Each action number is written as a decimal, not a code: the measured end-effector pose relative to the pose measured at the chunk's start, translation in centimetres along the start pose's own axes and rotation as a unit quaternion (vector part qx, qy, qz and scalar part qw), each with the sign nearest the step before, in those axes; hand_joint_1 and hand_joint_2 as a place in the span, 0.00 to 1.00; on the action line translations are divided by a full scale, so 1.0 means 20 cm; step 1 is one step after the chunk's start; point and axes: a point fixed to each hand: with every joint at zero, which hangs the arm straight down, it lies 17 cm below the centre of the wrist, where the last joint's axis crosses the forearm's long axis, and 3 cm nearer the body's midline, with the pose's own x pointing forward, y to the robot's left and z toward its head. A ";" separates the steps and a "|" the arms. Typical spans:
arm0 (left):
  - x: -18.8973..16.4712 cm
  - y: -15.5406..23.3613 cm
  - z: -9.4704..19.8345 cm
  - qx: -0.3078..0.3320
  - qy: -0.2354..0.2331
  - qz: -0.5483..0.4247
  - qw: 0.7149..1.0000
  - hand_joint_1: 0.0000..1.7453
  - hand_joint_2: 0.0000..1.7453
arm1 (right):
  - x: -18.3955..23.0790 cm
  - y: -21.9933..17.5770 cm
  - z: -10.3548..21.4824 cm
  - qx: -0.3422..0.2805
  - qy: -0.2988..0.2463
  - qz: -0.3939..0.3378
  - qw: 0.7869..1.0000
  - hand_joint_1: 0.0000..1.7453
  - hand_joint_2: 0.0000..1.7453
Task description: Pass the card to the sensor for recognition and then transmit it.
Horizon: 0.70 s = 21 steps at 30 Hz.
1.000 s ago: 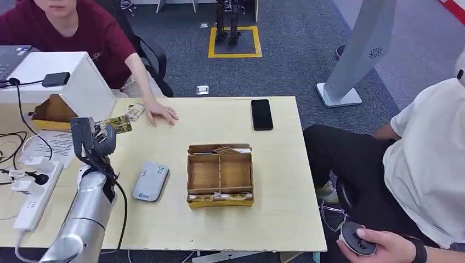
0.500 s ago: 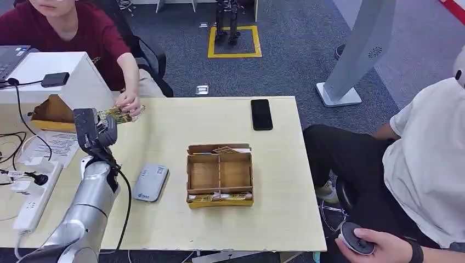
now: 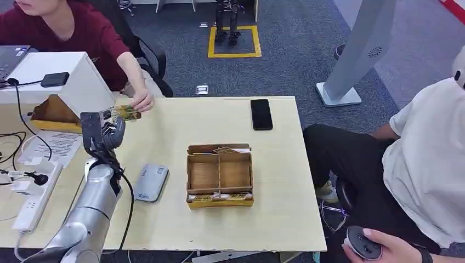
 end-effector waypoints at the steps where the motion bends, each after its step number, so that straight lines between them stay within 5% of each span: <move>1: -0.01 0.00 0.00 0.001 0.007 0.001 1.000 0.00 0.00 | 0.00 0.00 0.00 0.000 0.000 0.000 1.000 0.00 1.00; 2: -0.02 0.01 0.00 0.002 0.011 0.002 1.000 0.00 1.00 | 0.00 0.00 0.00 0.000 0.000 0.000 1.000 0.00 1.00; 11: -0.01 -0.04 0.08 -0.031 -0.007 0.035 0.999 0.00 1.00 | 0.00 0.00 0.00 -0.001 0.000 -0.002 1.000 0.00 1.00; 21: 0.10 -0.06 0.27 -0.078 -0.080 0.023 0.994 0.00 1.00 | 0.00 0.00 0.00 -0.002 -0.002 -0.009 1.000 0.00 1.00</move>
